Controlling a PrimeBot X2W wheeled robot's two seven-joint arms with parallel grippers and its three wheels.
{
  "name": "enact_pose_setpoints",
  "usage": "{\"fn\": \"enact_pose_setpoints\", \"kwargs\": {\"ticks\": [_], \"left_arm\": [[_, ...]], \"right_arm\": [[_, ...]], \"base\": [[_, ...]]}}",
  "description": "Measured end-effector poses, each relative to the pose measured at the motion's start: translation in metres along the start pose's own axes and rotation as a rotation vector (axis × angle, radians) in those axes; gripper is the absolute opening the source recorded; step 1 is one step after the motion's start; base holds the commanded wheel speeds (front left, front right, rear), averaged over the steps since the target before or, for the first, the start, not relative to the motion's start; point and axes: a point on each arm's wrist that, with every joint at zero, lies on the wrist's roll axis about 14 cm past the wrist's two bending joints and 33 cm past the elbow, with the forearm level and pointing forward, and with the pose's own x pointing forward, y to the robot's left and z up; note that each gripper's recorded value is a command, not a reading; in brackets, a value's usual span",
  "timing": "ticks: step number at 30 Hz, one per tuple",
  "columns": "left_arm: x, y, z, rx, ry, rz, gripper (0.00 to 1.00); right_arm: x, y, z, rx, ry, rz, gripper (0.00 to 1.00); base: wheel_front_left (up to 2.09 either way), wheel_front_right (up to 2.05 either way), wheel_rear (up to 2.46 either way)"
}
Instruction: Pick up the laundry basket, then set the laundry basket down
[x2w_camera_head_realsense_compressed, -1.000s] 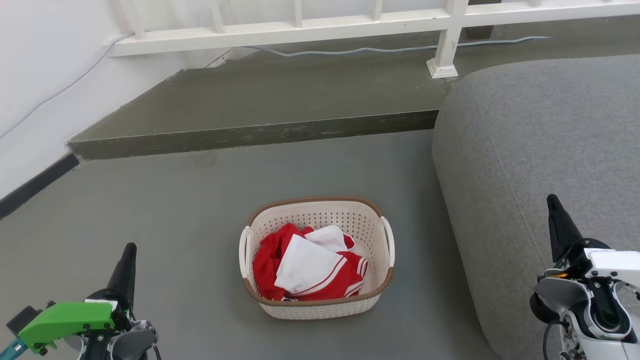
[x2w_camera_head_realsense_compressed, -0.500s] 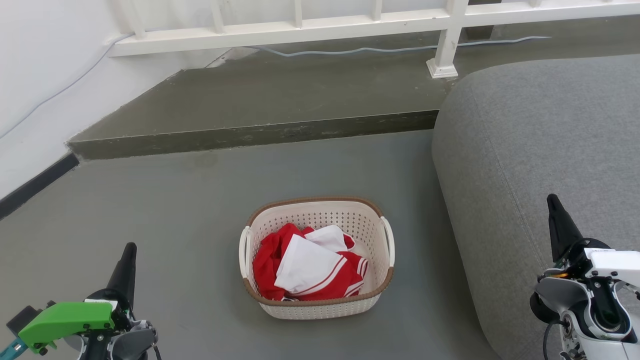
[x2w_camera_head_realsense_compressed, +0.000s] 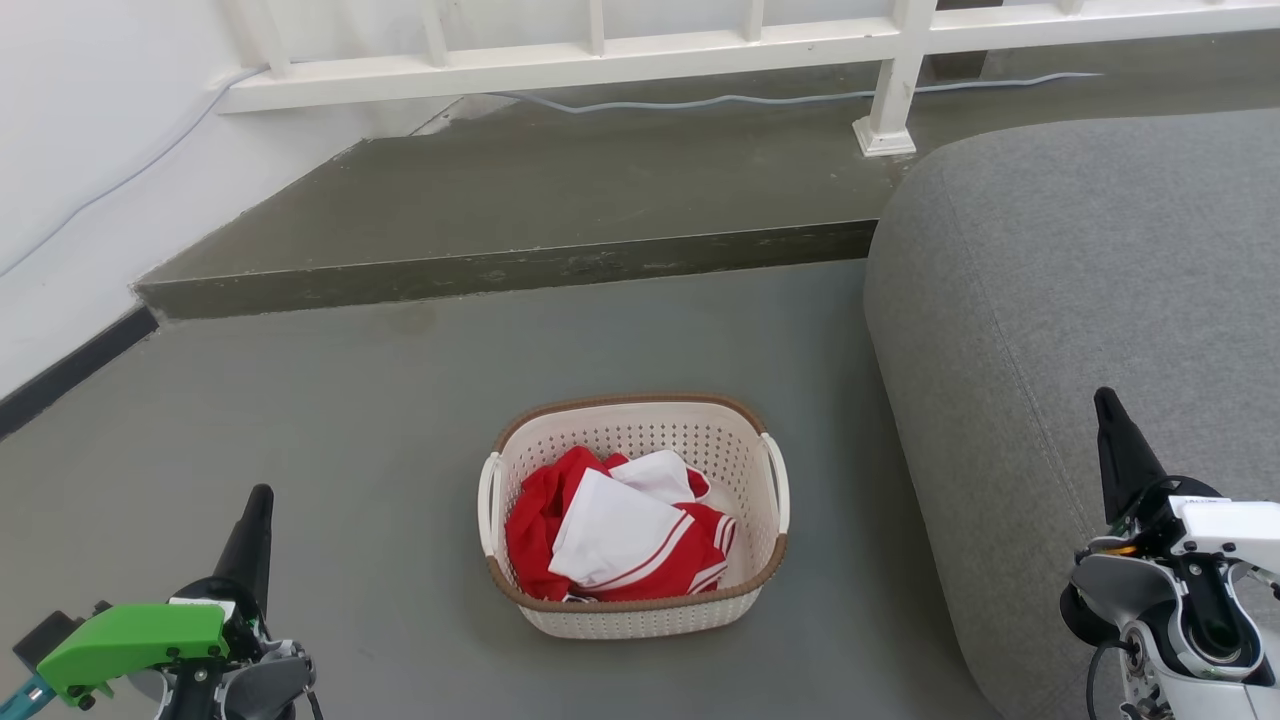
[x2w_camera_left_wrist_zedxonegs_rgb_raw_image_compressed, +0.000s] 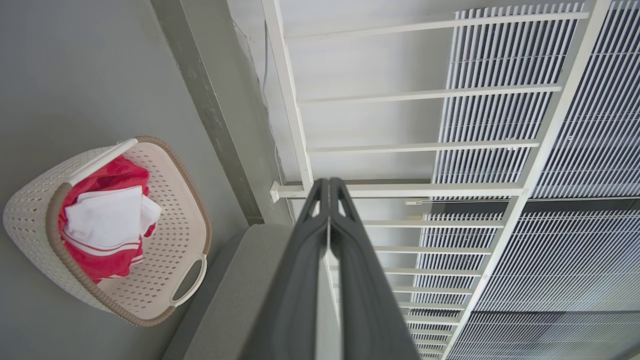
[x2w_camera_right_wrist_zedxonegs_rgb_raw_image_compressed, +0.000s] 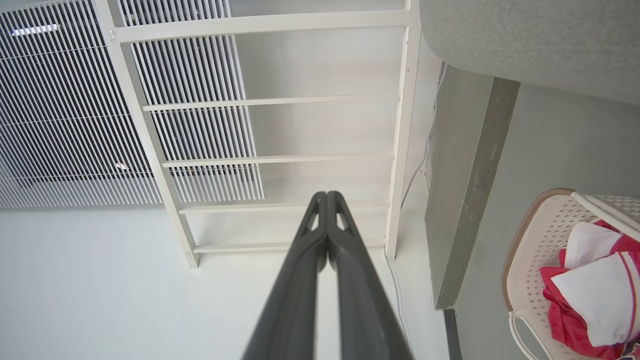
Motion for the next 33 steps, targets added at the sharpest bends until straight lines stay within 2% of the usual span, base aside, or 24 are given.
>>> {"fn": "enact_pose_setpoints", "kwargs": {"ticks": [33], "left_arm": [[0.0001,-0.0006,-0.0002,0.000,0.000,-0.002,0.00]], "right_arm": [[0.0000,0.0004,-0.0003,0.000,0.003,0.001,0.00]], "base": [[0.00,0.00,0.00]]}}
